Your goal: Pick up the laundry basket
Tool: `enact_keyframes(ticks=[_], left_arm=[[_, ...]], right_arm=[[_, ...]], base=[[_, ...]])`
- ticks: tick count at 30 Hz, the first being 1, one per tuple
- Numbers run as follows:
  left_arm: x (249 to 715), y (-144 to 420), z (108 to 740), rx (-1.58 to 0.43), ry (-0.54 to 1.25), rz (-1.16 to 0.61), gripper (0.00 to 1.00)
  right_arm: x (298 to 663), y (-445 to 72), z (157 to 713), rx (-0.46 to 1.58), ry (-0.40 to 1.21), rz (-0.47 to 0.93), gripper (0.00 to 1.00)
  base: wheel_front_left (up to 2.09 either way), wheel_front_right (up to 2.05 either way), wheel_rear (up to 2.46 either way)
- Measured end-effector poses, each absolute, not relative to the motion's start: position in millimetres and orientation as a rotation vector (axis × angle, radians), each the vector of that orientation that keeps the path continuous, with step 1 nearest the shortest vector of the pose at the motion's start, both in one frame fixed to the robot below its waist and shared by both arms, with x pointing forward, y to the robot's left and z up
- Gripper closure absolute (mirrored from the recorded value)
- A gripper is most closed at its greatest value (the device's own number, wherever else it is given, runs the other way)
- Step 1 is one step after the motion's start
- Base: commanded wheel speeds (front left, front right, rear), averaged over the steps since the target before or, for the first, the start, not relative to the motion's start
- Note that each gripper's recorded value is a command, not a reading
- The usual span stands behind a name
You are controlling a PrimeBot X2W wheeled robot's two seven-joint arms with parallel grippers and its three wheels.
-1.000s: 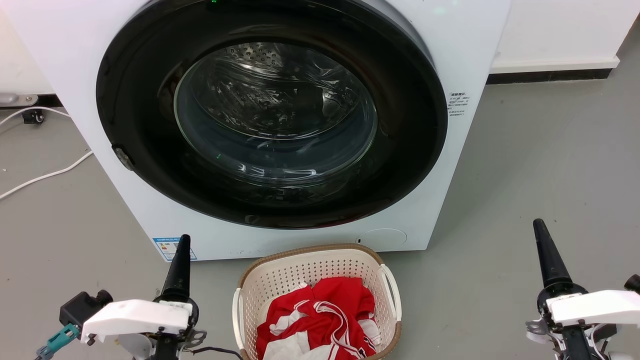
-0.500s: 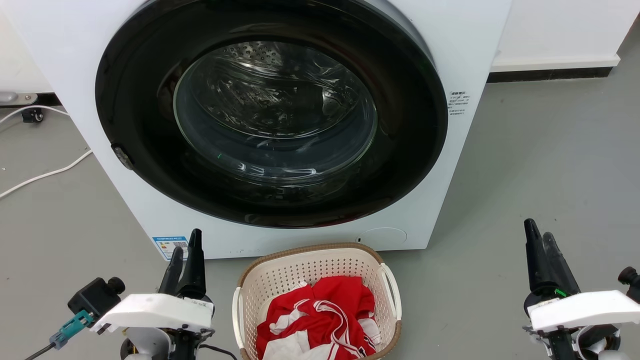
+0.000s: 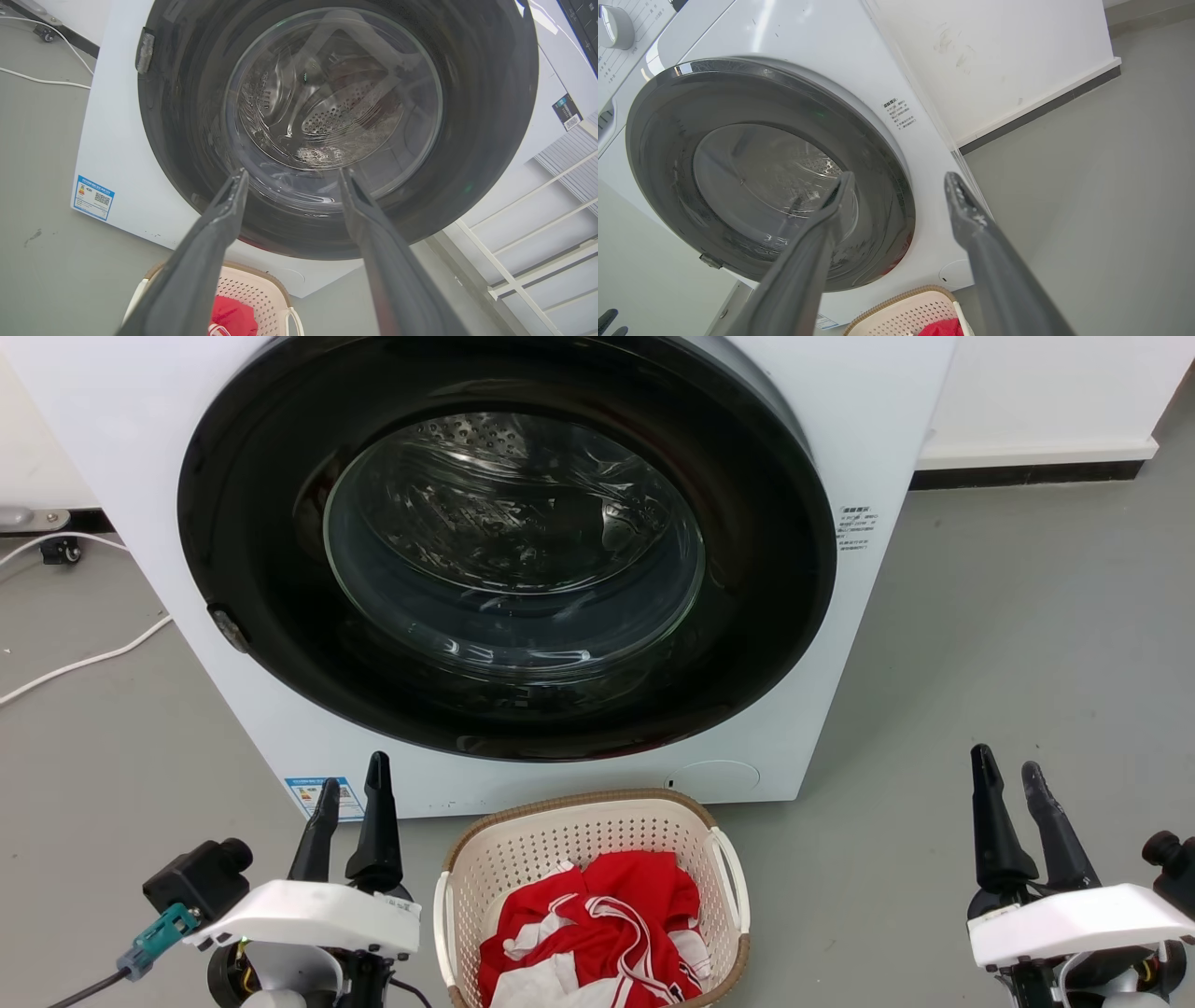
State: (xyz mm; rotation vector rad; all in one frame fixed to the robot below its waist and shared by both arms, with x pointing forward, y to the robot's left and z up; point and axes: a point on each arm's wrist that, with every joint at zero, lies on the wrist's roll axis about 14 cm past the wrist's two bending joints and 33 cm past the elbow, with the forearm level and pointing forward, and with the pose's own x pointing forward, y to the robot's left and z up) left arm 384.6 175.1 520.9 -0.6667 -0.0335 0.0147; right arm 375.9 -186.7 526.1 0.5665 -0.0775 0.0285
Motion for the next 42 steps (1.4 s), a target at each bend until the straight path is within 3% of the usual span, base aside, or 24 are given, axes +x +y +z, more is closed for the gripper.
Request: enact_keyframes(ticks=[42], left_arm=[[377, 162, 527, -0.218, -0.108, -0.026, 0.0]], right_arm=[[368, -178, 538, 0.122, -0.153, 0.07, 0.0]], base=[[0.0, 0.0, 0.0]])
